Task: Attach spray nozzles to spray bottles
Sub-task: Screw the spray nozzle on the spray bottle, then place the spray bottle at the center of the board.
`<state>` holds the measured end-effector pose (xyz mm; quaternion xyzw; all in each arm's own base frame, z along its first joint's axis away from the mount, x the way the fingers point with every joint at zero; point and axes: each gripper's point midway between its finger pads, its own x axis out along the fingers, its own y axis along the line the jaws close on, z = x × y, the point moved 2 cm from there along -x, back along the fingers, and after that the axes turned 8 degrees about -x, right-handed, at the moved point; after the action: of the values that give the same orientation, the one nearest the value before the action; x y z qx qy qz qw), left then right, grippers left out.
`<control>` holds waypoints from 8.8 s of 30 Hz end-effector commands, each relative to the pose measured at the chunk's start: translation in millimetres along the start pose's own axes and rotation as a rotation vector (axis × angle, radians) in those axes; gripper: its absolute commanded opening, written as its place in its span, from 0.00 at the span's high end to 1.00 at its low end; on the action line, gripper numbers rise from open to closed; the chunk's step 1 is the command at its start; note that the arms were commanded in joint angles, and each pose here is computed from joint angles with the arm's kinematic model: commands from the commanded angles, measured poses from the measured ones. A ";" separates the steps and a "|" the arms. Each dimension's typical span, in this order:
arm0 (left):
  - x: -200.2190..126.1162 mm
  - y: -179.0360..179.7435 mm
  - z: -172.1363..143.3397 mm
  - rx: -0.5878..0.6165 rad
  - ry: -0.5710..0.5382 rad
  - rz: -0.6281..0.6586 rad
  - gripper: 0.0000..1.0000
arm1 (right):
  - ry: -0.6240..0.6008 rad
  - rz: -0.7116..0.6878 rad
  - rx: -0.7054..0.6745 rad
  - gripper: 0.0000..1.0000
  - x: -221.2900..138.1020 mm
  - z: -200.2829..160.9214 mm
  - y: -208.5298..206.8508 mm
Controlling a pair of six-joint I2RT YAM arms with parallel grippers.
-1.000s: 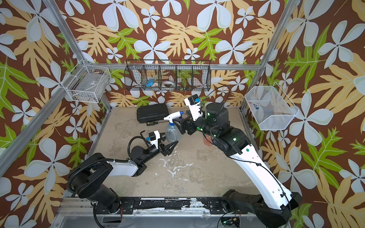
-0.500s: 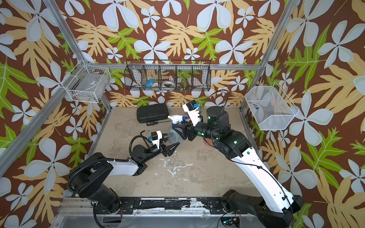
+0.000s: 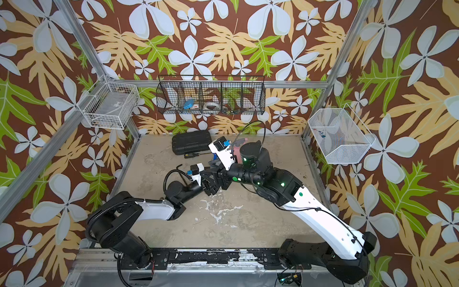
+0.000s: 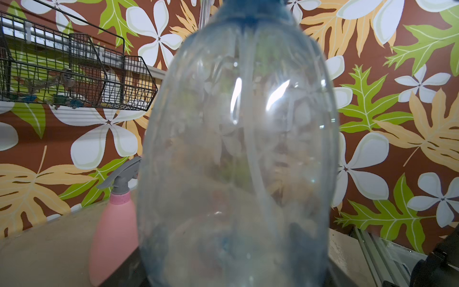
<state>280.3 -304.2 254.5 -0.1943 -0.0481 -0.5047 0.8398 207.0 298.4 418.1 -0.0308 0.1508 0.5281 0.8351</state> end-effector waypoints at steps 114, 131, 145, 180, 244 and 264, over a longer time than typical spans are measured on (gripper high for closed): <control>-28.1 -52.6 37.7 -0.063 -0.152 -0.179 0.55 | -0.020 -0.169 0.045 0.52 -9.0 -15.7 -61.6; -34.5 -80.3 51.9 -0.211 -0.162 -0.414 0.56 | -0.115 0.048 -0.040 0.42 -26.2 3.9 -33.3; -34.5 -86.8 62.6 -0.227 -0.153 -0.474 0.57 | -0.115 0.210 -0.029 0.69 -24.3 5.3 -12.5; -38.8 -1.3 68.8 0.106 -0.271 0.271 0.58 | -0.013 -0.640 0.337 1.00 16.9 -50.5 -107.1; -223.5 52.7 -28.4 -0.102 -0.087 0.797 0.00 | 0.015 -0.821 -0.002 0.71 216.6 -194.3 -243.0; -229.3 54.1 -24.4 -0.090 -0.123 0.812 0.00 | 0.059 -0.712 0.011 0.13 173.2 -204.7 -190.6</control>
<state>216.6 -108.9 216.9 -0.3023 -0.0426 -0.1440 0.9413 412.9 325.4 150.7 -0.1026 0.1511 0.1878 0.9651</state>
